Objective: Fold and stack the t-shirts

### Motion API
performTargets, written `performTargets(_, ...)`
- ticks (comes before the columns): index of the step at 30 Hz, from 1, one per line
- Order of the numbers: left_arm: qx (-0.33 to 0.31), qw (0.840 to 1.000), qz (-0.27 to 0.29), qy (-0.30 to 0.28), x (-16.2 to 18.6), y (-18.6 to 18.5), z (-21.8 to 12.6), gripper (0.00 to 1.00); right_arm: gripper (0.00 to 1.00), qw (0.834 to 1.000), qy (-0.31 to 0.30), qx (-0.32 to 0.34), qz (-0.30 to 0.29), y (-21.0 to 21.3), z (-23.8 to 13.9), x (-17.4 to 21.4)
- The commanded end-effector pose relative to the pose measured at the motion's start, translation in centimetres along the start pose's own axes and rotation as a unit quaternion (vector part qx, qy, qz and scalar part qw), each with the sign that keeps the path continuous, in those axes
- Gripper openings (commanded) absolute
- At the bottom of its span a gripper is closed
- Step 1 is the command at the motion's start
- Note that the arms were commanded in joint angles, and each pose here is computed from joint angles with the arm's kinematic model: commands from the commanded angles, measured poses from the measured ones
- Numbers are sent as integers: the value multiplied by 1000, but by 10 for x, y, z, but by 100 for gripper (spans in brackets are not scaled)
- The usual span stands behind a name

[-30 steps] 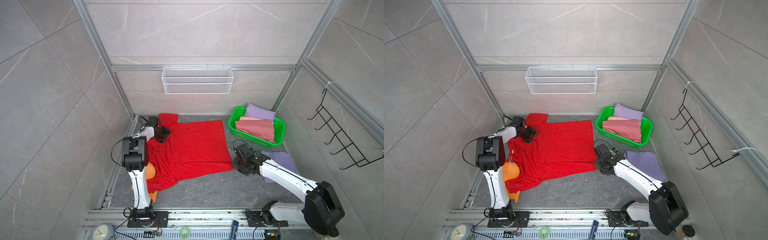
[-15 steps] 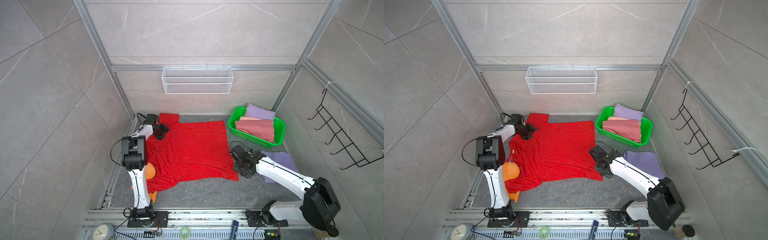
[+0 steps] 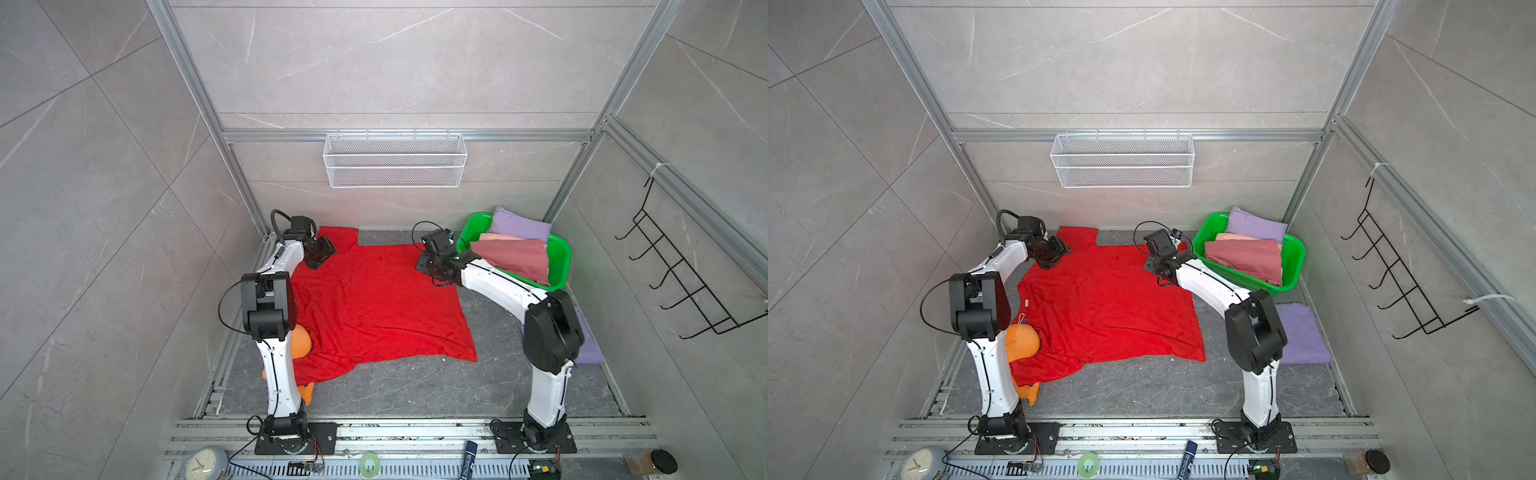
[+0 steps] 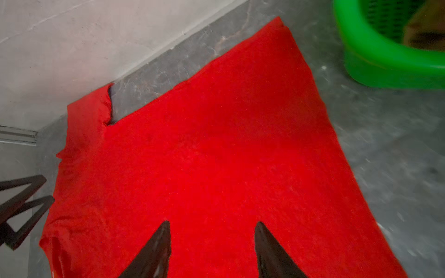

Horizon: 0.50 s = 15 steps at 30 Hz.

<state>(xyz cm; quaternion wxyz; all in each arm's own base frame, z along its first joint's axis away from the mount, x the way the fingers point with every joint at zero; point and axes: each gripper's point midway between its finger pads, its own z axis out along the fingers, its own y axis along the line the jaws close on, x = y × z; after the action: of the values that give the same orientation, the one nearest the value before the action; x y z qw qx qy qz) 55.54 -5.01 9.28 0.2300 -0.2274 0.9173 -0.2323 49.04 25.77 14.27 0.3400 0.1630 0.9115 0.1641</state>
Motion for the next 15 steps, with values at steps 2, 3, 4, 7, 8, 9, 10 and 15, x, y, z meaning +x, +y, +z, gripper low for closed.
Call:
performTargets(2, -16, 1000, 11, 5, 0, 9, 6, 67, 57, 998, 2, -59, -6, 26, 39, -18)
performTargets(3, -17, 1000, 10, 6, 1, 10, 7, 67, 57, 998, 4, -66, -6, 30, 49, -20)
performTargets(4, -19, 1000, 9, 8, 2, 12, 9, 67, 57, 997, 7, -72, -7, 33, 59, -21)
performTargets(7, -22, 1000, 10, 16, 6, 15, 13, 67, 57, 997, 26, -67, -11, 36, 86, -16)
performTargets(8, -23, 1000, 9, 18, 7, 16, 13, 67, 56, 997, 33, -63, -13, 35, 94, -13)
performTargets(9, -25, 999, 9, 20, 8, 18, 14, 67, 56, 997, 41, -56, -14, 34, 100, -11)
performTargets(10, -27, 999, 9, 24, 10, 20, 15, 67, 56, 998, 50, -47, -14, 31, 106, -6)
performTargets(15, -42, 998, -7, 45, 21, 34, 19, 67, 56, 996, 88, -12, -7, 10, 121, 18)
